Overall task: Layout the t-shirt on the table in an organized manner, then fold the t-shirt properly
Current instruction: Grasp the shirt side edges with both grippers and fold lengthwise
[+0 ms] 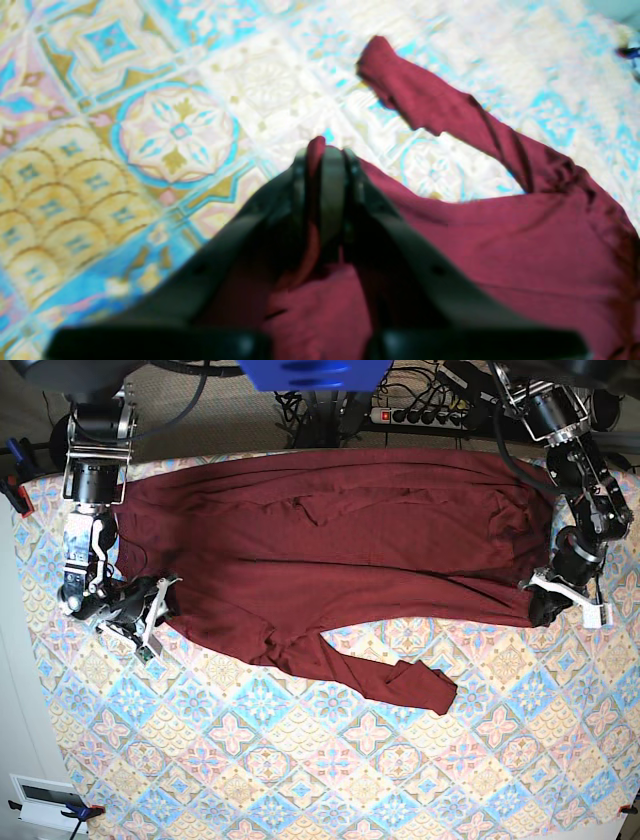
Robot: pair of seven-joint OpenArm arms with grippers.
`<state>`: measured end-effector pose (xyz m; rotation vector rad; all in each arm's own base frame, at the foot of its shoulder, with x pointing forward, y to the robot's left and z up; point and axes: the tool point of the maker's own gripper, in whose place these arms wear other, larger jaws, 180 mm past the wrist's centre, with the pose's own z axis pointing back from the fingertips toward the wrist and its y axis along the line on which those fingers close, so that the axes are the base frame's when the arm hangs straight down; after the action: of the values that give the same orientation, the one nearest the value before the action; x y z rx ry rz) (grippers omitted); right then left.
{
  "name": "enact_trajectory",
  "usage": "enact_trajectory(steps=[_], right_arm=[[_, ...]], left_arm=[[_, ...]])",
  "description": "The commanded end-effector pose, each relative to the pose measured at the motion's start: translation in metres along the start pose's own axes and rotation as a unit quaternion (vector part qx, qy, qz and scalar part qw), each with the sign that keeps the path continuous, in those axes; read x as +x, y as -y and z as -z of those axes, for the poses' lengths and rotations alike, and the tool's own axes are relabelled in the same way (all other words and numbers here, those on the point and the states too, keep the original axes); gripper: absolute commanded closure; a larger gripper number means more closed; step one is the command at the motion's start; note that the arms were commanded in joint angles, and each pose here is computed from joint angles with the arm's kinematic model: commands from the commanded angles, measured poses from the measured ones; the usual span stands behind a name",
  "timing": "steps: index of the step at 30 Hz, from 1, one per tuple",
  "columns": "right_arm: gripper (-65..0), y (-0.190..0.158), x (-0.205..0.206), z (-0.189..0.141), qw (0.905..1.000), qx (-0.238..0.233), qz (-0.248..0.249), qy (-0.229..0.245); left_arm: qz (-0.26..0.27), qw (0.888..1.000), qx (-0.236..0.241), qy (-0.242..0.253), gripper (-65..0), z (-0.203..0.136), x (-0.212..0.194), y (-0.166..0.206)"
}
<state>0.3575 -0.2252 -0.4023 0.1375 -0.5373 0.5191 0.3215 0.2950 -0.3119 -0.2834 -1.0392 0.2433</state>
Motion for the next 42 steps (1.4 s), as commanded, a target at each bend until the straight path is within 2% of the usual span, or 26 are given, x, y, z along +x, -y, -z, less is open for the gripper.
enact_trajectory(steps=[1,6,18,22,24,30,36,42], right_arm=[[-20.0,0.013,0.026,-0.009,0.9993,-0.011,-0.006,0.035],[-26.8,0.003,0.022,0.007,0.999,0.011,-0.001,0.043],[-26.2,0.012,0.002,0.016,0.9983,0.017,0.036,0.042],[-26.1,0.02,-0.014,0.016,0.9986,0.013,0.046,0.023],[-23.3,0.022,-0.022,0.018,0.9984,0.015,0.053,0.014],[0.0,0.021,-0.021,0.017,0.9983,0.015,0.054,0.016],[0.0,0.027,-0.008,0.009,0.9984,0.005,0.045,0.034],[0.0,0.058,0.009,-0.026,0.9951,-0.043,0.061,0.064]], left_arm=[[0.009,1.0,0.005,0.028,-0.1,-0.006,0.02,-0.004],[0.007,1.0,0.009,0.028,-0.1,-0.008,0.019,-0.007],[0.008,1.0,0.007,0.028,-0.1,-0.007,0.019,-0.006],[0.008,1.0,0.008,0.027,-0.1,-0.007,0.019,-0.006],[0.008,1.0,0.007,0.027,-0.1,-0.007,0.019,-0.006],[0.008,1.0,0.005,0.029,-0.1,-0.006,0.02,-0.004],[0.008,0.999,0.003,0.036,-0.1,-0.004,0.026,-0.003],[0.008,0.999,0.001,0.042,-0.1,-0.003,0.031,-0.001]])
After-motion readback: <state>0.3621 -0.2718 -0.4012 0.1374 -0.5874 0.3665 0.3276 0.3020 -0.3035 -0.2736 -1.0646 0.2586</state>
